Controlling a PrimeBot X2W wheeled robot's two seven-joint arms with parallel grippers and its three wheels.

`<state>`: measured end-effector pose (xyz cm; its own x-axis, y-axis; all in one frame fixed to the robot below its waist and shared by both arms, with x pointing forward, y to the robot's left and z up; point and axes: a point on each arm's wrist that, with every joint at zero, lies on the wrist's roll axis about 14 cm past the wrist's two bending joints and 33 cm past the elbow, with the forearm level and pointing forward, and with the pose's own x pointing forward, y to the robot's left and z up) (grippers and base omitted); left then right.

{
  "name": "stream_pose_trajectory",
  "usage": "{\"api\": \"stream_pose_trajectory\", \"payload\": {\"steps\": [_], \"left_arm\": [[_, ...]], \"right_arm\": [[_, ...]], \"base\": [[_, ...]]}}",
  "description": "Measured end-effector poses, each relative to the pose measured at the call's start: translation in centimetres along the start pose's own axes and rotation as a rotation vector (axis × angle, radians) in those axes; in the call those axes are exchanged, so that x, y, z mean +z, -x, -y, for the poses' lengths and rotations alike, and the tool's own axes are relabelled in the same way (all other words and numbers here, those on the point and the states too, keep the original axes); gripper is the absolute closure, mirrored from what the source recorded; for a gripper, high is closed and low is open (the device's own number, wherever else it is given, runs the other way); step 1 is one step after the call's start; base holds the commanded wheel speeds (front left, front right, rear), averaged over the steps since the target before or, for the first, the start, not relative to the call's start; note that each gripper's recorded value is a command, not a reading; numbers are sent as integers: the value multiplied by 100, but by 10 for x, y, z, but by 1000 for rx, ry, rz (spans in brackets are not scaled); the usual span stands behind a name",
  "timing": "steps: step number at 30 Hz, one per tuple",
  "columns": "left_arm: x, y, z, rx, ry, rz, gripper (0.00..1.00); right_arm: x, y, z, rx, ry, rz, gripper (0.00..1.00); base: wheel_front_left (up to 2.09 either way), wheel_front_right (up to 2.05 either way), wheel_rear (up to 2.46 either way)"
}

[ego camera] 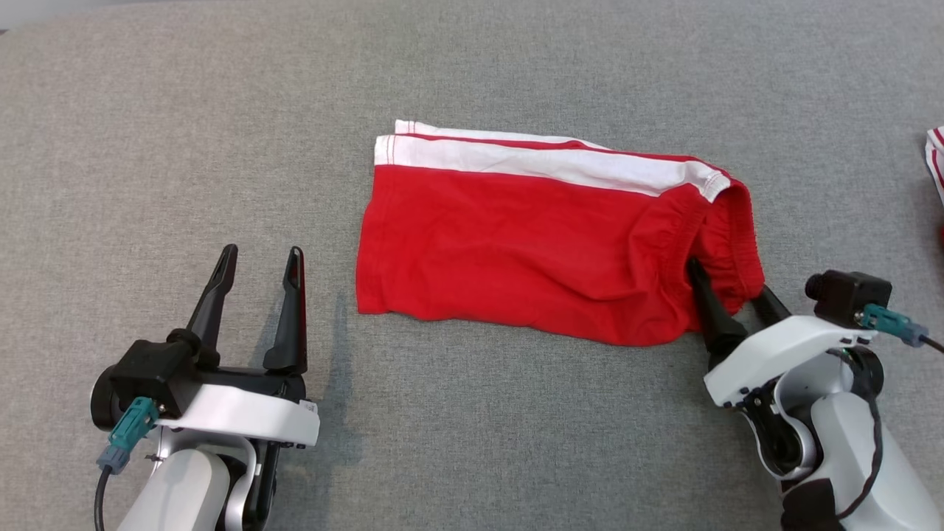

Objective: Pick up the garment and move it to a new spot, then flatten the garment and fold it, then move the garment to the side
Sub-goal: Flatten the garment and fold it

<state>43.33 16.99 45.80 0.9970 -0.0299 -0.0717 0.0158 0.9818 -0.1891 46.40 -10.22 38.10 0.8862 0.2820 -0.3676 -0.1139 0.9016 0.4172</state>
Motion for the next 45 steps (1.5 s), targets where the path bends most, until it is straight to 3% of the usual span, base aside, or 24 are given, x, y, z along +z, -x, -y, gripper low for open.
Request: {"api": "stream_pose_trajectory", "payload": {"steps": [1,2,4,11,20,23,27,33,39,45], "left_arm": [[-1,-1,0,-1,1,-3,0],[-3,-2,1,-3,1,-6,0],[-3,-4,2,-9,2,-5,0],[-5,-10,7,-24,3,-6,0],[-6,-15,17,-57,5,-6,0],[-6,-17,21,-68,3,-3,0],[-4,-17,25,-83,9,-2,0],[-2,-15,30,-96,7,-5,0],[-4,-11,27,-89,-11,-17,0],[-2,-7,17,-61,-22,-15,0]], "right_arm": [[-1,-2,-2,7,-7,-6,0],[-1,-4,-4,14,-30,-3,18],[1,-7,-5,27,-38,1,100],[14,-1,9,12,-182,56,100],[39,50,111,-219,-286,158,100],[46,55,117,-237,-346,199,100],[63,42,79,-126,-462,239,100],[90,30,26,35,-493,273,100],[96,8,-38,185,-420,233,100],[69,-18,-74,244,-305,131,100]], "base": [[0,0,0],[0,0,0],[0,0,0],[0,0,0],[0,0,0],[0,0,0],[0,0,0],[0,0,0],[0,0,0],[0,0,0]]}}
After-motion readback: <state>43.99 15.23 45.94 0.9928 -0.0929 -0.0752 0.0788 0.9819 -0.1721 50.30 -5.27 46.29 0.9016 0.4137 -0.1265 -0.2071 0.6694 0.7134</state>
